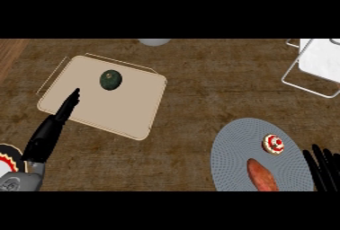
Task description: Pick the cupcake from the placemat and place it in the tiered shelf
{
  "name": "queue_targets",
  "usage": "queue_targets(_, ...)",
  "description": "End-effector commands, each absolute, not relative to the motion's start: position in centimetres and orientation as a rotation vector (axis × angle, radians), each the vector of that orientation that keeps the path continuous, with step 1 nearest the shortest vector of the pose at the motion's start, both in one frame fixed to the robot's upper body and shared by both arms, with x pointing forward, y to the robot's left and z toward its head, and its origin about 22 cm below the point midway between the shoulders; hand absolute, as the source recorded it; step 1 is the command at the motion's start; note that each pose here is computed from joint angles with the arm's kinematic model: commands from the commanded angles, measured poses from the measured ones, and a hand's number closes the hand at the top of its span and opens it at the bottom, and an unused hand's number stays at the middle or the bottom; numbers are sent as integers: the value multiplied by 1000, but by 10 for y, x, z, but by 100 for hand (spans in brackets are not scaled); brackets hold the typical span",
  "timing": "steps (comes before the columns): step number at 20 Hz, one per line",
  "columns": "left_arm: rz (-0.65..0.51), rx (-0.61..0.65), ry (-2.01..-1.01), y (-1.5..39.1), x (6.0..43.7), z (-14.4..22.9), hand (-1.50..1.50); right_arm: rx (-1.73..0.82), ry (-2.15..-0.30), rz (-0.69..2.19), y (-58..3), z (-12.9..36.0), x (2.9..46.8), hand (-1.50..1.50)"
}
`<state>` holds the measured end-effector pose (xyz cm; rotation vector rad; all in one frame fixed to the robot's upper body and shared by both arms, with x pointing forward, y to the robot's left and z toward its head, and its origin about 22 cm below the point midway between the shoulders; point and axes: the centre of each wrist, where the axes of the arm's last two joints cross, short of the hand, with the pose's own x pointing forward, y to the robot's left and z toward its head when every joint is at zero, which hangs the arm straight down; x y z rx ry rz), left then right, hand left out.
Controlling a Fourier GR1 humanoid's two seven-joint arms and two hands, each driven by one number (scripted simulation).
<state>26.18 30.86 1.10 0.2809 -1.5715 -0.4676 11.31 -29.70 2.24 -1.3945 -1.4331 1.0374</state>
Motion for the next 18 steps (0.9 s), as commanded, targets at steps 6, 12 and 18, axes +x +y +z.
queue_targets(6, -452, 266, -1555, 321, 270, 8, 0, -1479, -1234, 1033, -239, 20, 123, -150)
queue_targets(12, -468, 266, -1561, 309, 258, 21, 0, -1489, -1231, 1048, -246, 13, 146, -150)
queue_targets(18, -467, 282, -1566, 319, 273, 2, 0, -1551, -1323, 1014, -247, -14, 140, -150)
